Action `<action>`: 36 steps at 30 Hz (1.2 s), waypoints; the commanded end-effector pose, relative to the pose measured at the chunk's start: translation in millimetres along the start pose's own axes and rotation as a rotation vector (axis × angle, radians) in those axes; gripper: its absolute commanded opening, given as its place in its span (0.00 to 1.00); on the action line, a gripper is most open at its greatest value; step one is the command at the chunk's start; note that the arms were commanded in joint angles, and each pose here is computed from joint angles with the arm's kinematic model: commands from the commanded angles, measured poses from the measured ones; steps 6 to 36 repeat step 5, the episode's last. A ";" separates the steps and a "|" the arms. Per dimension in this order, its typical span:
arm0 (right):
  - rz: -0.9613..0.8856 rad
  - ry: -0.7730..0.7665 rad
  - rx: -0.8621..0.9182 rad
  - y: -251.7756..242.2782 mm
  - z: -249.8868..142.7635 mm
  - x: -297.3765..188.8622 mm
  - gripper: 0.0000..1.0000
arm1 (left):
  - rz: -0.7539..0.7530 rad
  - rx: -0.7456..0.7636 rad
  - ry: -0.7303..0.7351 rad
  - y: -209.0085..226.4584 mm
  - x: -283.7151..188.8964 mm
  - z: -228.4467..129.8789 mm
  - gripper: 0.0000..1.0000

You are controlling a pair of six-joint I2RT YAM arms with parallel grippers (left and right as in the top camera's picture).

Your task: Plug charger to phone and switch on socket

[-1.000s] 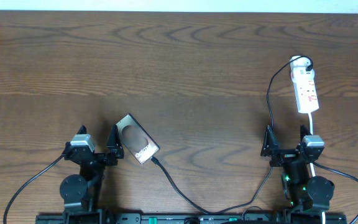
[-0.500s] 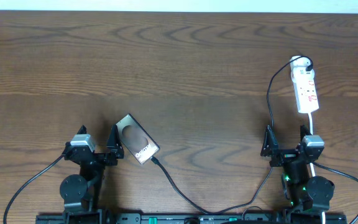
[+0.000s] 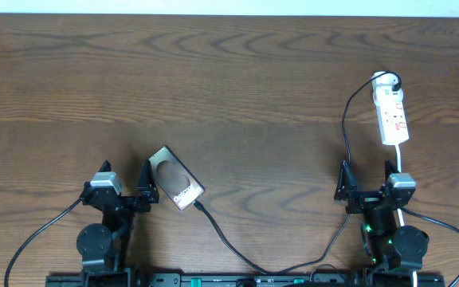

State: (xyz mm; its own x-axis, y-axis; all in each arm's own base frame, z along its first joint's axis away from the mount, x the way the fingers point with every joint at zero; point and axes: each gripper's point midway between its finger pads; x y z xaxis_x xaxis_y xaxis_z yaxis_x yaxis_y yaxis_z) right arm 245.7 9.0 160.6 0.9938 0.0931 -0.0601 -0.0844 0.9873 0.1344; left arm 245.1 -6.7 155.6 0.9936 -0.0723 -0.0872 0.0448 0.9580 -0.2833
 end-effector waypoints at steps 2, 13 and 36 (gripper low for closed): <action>0.007 -0.001 0.002 1.8 -0.4 -0.2 0.99 | 0.003 0.006 0.048 2.5 0.1 -14.0 0.88; 0.007 -0.001 0.002 1.8 -0.4 -0.2 0.99 | 0.003 0.006 0.048 2.5 0.1 -14.0 0.88; 0.007 -0.001 0.002 1.8 -0.4 -0.2 0.99 | 0.003 0.006 0.048 2.5 0.1 -14.0 0.88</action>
Point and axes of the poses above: each gripper's point midway between its finger pads, its own x axis out along the fingers, its own y axis along the line the jaws close on, z = x × y, and after that the axes turned 3 degrees about -x, right-handed
